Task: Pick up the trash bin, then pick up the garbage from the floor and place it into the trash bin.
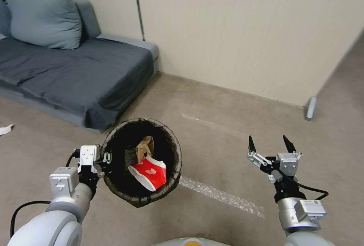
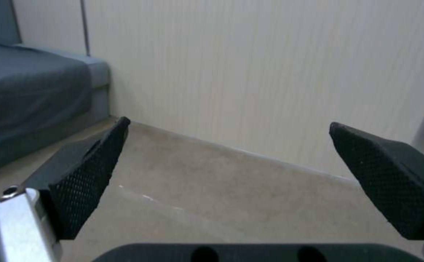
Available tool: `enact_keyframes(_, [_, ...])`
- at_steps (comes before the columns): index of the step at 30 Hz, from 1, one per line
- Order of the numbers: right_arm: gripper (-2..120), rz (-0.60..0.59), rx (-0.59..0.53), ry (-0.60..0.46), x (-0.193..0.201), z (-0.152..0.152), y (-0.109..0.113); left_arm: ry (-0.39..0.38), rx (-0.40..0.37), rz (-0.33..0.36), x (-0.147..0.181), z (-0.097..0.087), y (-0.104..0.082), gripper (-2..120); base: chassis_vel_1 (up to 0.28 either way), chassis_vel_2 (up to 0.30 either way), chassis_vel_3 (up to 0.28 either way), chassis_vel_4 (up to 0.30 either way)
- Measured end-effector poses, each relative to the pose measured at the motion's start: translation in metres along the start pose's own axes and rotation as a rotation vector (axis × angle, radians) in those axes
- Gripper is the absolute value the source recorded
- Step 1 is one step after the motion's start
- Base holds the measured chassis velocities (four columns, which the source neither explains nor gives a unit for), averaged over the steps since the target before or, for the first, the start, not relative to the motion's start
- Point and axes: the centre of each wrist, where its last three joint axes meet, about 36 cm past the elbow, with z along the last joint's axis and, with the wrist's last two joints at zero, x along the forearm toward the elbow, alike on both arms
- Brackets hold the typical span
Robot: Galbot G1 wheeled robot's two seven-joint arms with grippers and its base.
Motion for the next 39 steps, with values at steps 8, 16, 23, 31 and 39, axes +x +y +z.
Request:
enact_keyframes(8, [100, 0.008, -0.012, 0.007, 0.0003, 0.0023, 0.0035, -0.004, 0.003, 0.005, -0.0004, -0.0009, 0.0005, 1, 0.055, 0.070, 0.075, 0.068])
enact_keyframes(16, [100, 0.010, -0.018, 0.018, 0.0017, 0.0034, 0.0070, -0.007, 0.010, 0.011, -0.0007, -0.0014, 0.0001, 1, 0.080, 0.076, 0.074, 0.073])
enact_keyframes(23, [100, 0.006, -0.016, 0.025, 0.0030, 0.0046, 0.0075, -0.009, 0.018, 0.013, -0.0009, -0.0013, -0.0007, 1, 0.074, 0.085, 0.076, 0.074])
enact_keyframes(31, [100, 0.010, -0.018, 0.030, 0.0033, 0.0059, 0.0089, -0.011, 0.022, 0.014, -0.0009, -0.0012, -0.0010, 1, 0.085, 0.088, 0.093, 0.085])
enact_keyframes(39, [100, 0.014, -0.018, 0.035, 0.0034, 0.0080, 0.0096, -0.011, 0.020, 0.016, -0.0008, -0.0012, -0.0009, 1, 0.086, 0.091, 0.095, 0.095])
